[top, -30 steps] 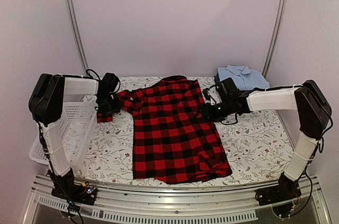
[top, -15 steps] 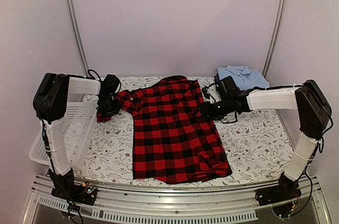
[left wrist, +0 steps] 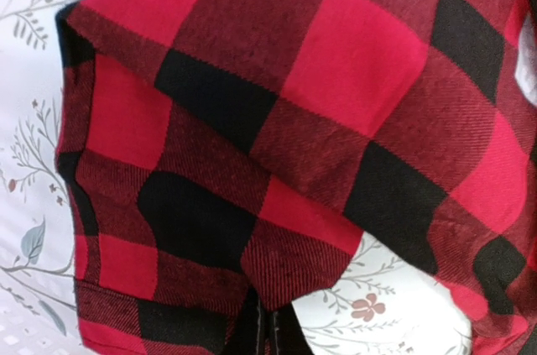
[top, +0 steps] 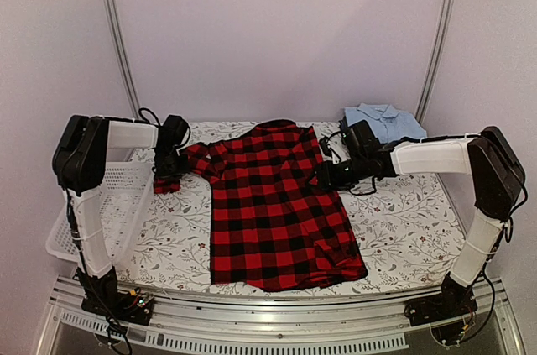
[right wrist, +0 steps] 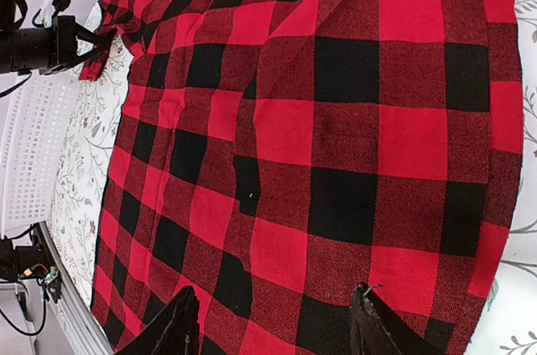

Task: Fold and stack the long sleeve shirts
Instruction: Pick up the sleeve from the corner of the board.

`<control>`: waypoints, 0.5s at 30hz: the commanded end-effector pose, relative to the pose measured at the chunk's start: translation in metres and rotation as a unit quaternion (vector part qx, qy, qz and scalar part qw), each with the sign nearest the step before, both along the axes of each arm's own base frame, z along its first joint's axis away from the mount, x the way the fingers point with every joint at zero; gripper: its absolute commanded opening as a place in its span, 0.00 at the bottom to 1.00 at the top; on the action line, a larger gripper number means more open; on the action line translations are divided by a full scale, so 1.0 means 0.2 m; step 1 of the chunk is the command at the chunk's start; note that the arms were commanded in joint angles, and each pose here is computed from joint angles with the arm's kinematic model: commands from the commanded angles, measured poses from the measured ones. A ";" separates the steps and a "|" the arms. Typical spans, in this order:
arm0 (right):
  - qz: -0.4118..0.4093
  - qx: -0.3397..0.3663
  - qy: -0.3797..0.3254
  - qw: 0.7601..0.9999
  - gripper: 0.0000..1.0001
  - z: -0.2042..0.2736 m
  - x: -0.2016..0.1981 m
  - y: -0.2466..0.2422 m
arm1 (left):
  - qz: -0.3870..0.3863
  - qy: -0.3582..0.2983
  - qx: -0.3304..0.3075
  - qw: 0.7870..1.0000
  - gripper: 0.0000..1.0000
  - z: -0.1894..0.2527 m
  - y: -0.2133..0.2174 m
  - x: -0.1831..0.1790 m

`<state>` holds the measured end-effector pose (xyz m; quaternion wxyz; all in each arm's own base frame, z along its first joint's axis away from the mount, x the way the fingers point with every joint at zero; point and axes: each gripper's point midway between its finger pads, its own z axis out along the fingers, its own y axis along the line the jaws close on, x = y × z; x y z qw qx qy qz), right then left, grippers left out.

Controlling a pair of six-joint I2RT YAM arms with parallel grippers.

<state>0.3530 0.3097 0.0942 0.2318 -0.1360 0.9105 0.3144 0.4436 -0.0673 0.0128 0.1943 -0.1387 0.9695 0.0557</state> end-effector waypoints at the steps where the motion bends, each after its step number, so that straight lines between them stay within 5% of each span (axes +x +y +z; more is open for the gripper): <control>1: 0.007 0.003 -0.012 1.000 0.59 0.07 0.01 0.03 | -0.011 -0.027 0.012 0.999 0.00 0.13 0.00 0.10; 15: -0.002 -0.003 -0.020 1.000 0.60 0.11 0.02 0.01 | -0.043 -0.136 0.040 0.989 0.00 0.62 -0.06 0.27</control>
